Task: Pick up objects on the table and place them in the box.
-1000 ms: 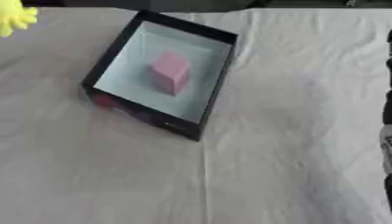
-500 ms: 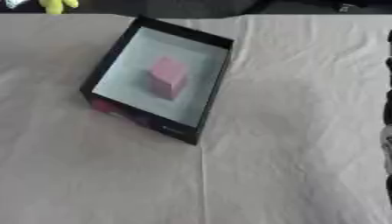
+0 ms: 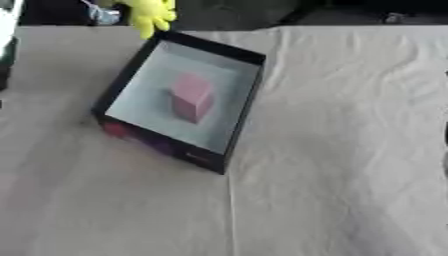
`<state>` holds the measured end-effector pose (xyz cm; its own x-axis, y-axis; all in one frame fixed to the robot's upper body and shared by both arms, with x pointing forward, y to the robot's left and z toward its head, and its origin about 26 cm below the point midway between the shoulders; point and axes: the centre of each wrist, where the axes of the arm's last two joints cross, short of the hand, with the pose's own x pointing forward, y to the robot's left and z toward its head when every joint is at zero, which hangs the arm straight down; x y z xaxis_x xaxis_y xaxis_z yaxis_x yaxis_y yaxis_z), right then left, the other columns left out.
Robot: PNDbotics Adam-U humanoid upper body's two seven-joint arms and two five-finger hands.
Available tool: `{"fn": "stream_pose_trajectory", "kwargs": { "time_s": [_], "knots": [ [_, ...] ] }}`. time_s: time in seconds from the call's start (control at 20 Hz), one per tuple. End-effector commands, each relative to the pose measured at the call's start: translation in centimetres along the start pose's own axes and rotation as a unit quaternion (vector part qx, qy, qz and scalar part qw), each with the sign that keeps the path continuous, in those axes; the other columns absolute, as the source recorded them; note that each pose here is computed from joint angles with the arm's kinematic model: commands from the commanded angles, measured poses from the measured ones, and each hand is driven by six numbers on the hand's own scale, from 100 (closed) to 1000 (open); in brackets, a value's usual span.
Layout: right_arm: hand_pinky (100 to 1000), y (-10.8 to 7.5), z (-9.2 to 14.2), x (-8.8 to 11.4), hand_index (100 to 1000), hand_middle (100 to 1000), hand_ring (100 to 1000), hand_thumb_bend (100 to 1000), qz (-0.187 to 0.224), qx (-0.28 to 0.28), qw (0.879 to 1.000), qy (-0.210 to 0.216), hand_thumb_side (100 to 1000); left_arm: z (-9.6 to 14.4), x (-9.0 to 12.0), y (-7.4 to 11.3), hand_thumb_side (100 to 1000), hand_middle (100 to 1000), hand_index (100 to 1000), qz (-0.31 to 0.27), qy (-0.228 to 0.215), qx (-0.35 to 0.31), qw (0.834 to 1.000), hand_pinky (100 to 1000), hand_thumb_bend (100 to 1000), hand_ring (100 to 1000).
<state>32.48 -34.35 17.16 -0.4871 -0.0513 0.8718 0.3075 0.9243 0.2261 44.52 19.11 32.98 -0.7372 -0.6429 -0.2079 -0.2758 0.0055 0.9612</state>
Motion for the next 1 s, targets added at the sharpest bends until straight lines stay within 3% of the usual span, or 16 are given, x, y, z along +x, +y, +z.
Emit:
{"fn": "stream_pose_trajectory", "kwargs": {
  "time_s": [0.05, 0.3, 0.5, 0.65, 0.7, 0.75, 0.8, 1.0],
  "knots": [
    [1000, -0.1, -0.6, 1.0, 884, 968, 947, 258, -0.004, -0.003, 1.0, -0.018, 422, -0.3, 0.5, 0.8, 100, 584, 569, -0.031, 0.008, 0.015, 0.999, 769, 211, 651],
    [1000, -0.4, -1.1, 2.0, 882, 966, 945, 260, -0.011, -0.017, 0.999, -0.04, 414, -0.9, 0.7, -4.4, 100, 609, 618, 0.018, 0.03, -0.035, 0.999, 766, 214, 655],
    [1000, -0.4, -1.1, 2.0, 882, 966, 945, 259, -0.013, -0.019, 0.999, -0.041, 417, -1.0, 0.6, -7.3, 100, 673, 701, 0.048, 0.034, -0.075, 0.995, 808, 325, 706],
    [1000, -0.4, -1.1, 1.9, 882, 966, 946, 258, -0.012, -0.019, 0.999, -0.04, 418, -0.9, 0.7, -8.3, 143, 735, 800, 0.053, 0.031, -0.09, 0.994, 845, 438, 753],
    [1000, -0.4, -1.0, 1.9, 882, 966, 946, 255, -0.011, -0.019, 0.999, -0.04, 419, -0.9, 0.7, -8.5, 251, 763, 853, 0.052, 0.031, -0.093, 0.994, 867, 535, 781],
    [1000, -0.4, -1.0, 1.9, 882, 966, 946, 255, -0.011, -0.019, 0.999, -0.04, 419, -0.9, 0.7, -8.6, 251, 763, 853, 0.05, 0.031, -0.096, 0.994, 867, 535, 781],
    [1000, -0.4, -1.0, 1.8, 882, 966, 946, 255, -0.011, -0.019, 0.999, -0.039, 420, -0.8, 0.7, -8.6, 330, 772, 884, 0.048, 0.031, -0.098, 0.994, 877, 597, 789],
    [1000, -0.4, -0.9, 1.8, 882, 966, 946, 252, -0.011, -0.02, 0.999, -0.038, 422, -0.6, 0.6, -8.7, 430, 791, 915, 0.041, 0.035, -0.102, 0.993, 896, 722, 807]
  ]
}}
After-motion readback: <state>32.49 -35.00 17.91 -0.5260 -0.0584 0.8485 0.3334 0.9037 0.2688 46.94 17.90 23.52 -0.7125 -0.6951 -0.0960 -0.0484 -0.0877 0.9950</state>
